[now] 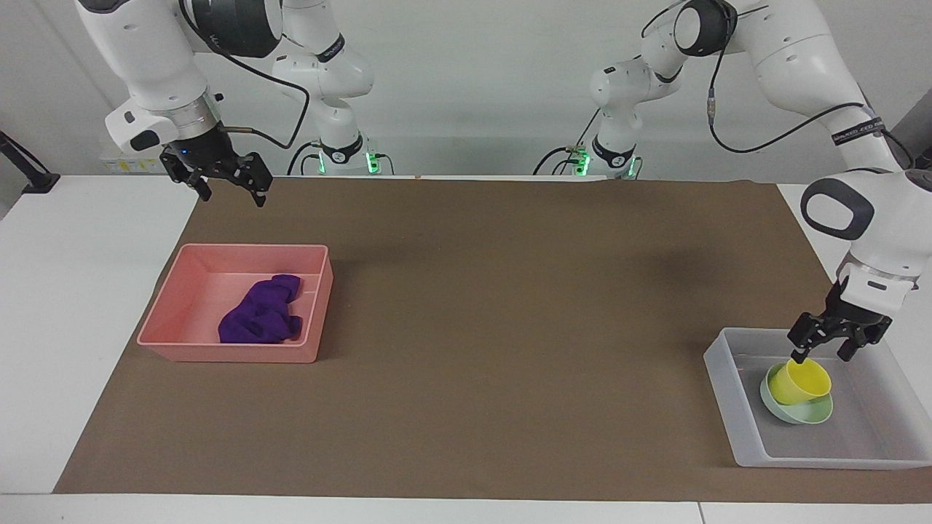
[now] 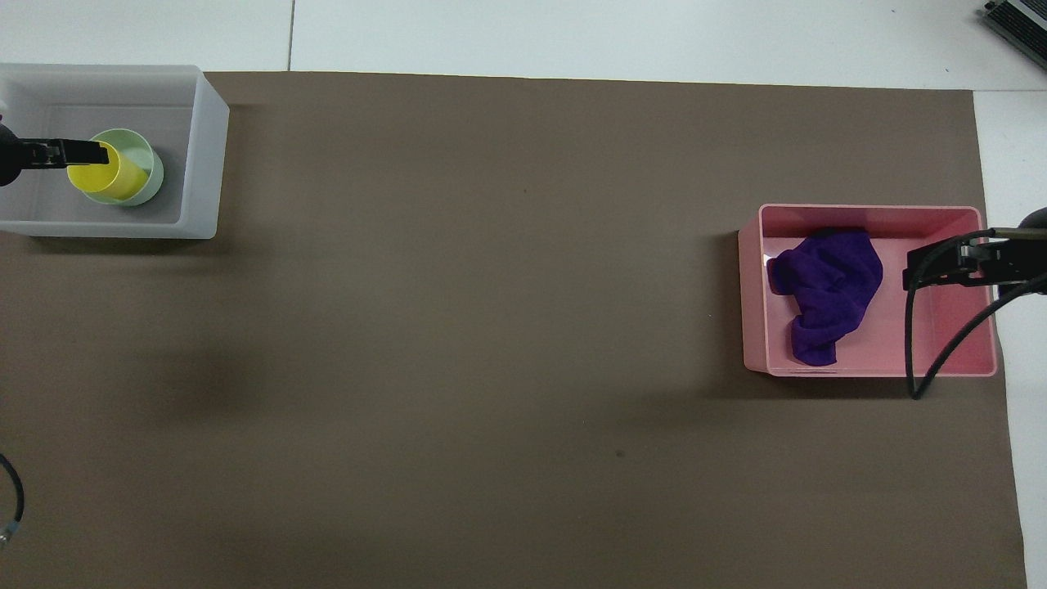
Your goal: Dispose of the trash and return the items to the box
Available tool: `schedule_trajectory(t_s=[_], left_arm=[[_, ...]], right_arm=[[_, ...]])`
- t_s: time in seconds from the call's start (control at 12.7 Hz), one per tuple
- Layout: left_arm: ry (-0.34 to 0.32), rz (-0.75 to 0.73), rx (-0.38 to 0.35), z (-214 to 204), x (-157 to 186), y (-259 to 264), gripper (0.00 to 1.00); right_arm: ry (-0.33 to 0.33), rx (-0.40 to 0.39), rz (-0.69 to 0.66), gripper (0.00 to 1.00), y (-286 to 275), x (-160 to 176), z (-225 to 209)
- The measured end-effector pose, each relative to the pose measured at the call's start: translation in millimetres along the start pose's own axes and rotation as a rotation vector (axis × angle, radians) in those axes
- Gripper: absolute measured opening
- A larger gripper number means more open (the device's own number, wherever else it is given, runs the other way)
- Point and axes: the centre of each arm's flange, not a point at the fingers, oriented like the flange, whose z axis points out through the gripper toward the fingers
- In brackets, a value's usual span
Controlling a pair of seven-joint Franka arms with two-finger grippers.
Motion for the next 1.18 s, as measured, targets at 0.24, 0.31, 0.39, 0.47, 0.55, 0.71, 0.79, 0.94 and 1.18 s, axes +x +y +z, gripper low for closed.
schedule_trajectory(t_s=[0.24, 0.31, 0.39, 0.47, 0.55, 0.71, 0.79, 0.94, 1.18], left_arm=[[-0.031, 0.072, -0.024, -41, -28, 58, 1.0], [-0.042, 0.091, -0.029, -53, -41, 73, 1.0], [-0.051, 0.111, -0.034, -66, -55, 87, 1.0], [-0.065, 0.128, -0.041, -78, -65, 101, 1.0], [-0.082, 0.147, -0.038, -89, -73, 114, 1.0], [-0.111, 0.149, -0.005, -105, -80, 150, 1.0], [-0.12, 0.144, -0.002, -110, -82, 167, 1.0], [-0.132, 0.147, -0.004, -122, -78, 182, 1.0], [-0.169, 0.144, -0.007, -155, -55, 181, 1.0]], right_arm=[[0.0, 0.0, 0.001, 1.0, 1, 0, 0], [0.0, 0.0, 0.001, 1.0, 1, 0, 0], [0.0, 0.0, 0.001, 1.0, 1, 0, 0], [0.0, 0.0, 0.001, 1.0, 1, 0, 0], [0.0, 0.0, 0.001, 1.0, 1, 0, 0], [0.0, 0.0, 0.001, 1.0, 1, 0, 0], [0.0, 0.0, 0.001, 1.0, 1, 0, 0], [0.0, 0.0, 0.001, 1.0, 1, 0, 0], [0.0, 0.0, 0.001, 1.0, 1, 0, 0]])
